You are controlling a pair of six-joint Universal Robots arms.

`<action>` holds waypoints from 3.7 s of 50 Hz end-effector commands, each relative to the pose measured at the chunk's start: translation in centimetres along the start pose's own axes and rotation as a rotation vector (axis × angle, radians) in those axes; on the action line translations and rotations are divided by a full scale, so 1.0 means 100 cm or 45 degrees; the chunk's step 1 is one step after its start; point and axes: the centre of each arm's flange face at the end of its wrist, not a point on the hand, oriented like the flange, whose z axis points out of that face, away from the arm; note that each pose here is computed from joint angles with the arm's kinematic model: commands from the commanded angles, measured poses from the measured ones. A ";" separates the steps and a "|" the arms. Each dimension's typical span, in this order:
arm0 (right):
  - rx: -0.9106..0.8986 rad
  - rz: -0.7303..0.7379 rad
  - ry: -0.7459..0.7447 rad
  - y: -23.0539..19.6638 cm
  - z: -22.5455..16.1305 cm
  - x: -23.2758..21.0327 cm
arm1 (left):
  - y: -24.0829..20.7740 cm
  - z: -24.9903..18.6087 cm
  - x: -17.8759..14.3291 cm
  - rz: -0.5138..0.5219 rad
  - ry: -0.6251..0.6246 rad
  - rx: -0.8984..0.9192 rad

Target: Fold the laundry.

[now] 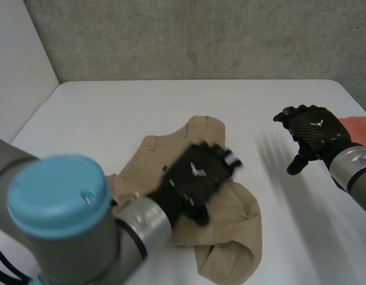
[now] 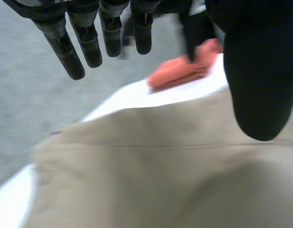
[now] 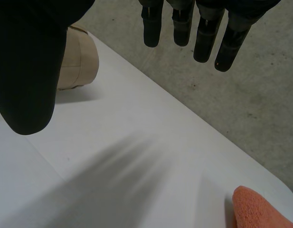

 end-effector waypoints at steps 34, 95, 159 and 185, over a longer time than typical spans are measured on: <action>0.259 -0.909 -0.738 -0.025 0.070 -0.124 | 0.079 -0.054 -0.097 -0.162 -0.649 -0.565; 0.354 -0.586 -0.214 -0.111 -0.009 -0.074 | 0.064 0.108 -0.142 -0.192 -0.475 0.031; -0.457 0.290 -0.153 0.012 0.099 -0.038 | 0.105 0.124 -0.162 -0.095 -0.455 -0.230; -0.160 -0.303 -0.366 -0.100 0.003 -0.053 | 0.069 0.122 -0.164 -0.064 -0.466 -0.123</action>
